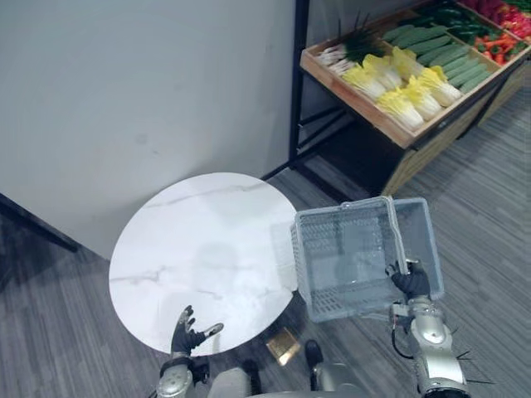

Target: Pick vegetable in the basket

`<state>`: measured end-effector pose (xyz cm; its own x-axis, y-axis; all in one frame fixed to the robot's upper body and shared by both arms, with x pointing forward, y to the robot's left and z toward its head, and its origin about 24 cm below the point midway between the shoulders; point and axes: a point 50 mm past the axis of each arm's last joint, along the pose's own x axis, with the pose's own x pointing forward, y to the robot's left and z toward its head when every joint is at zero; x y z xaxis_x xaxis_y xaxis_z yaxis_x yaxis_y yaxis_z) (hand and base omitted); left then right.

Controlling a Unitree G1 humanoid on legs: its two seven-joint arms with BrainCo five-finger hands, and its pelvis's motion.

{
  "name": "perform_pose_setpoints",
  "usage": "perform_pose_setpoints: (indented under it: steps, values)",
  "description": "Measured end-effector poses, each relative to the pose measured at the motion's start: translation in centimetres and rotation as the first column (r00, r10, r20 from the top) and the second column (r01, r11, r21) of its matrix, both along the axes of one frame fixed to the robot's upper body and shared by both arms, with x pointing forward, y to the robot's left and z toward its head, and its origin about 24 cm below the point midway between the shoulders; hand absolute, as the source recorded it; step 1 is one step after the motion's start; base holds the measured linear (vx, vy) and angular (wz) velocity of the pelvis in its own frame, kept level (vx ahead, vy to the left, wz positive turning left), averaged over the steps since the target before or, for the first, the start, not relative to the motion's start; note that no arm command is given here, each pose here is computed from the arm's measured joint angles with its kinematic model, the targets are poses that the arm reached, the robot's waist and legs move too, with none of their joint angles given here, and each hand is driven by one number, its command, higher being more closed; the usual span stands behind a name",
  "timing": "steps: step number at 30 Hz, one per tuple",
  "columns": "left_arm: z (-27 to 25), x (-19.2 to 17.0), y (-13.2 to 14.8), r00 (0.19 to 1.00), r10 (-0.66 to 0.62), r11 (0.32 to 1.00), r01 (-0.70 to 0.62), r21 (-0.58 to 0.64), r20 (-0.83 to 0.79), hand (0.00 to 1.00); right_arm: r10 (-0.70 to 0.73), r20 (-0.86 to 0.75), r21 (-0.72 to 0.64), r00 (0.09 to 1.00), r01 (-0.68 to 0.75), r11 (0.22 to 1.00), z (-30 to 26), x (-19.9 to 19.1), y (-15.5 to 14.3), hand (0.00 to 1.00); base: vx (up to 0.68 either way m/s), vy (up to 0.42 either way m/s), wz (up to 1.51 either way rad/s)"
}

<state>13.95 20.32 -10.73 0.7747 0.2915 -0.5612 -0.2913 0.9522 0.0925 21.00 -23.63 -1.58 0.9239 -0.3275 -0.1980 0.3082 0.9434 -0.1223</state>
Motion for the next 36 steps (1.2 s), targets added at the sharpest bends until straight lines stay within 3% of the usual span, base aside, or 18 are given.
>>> perform_pose_setpoints:
  steps: [5,12,20,29,36]
  values:
    - [0.8,1.0,-0.3,0.999,-0.009,1.000,0.009,-0.001,0.045,0.00,-0.038,0.011,0.012,0.999,0.037,0.999,0.2,-1.1,-0.1,1.00,-0.13,-0.220,0.43]
    - [0.6,1.1,-3.0,0.997,-0.064,0.996,0.066,-0.057,0.044,0.00,-0.045,0.051,-0.037,0.998,0.047,0.998,1.3,-0.4,-1.2,1.00,-0.27,-0.246,0.38]
    - [-0.1,-1.2,-1.9,0.999,-0.029,0.999,0.029,-0.042,-0.017,0.00,-0.104,-0.013,0.002,0.994,0.104,0.995,-0.3,-0.6,-1.4,1.00,-0.23,-0.032,0.01]
    - [-0.3,-0.6,-0.6,0.999,-0.036,0.999,0.036,0.000,-0.036,0.00,-0.205,-0.147,0.019,0.968,0.210,0.978,-3.2,-2.8,-3.0,1.00,-0.15,0.128,-0.10]
    - [0.7,0.4,-0.2,1.000,-0.016,1.000,0.015,0.024,0.026,0.00,-0.225,-0.105,0.073,0.969,0.233,0.970,-2.6,-3.1,-1.8,1.00,-0.07,0.069,-0.81]
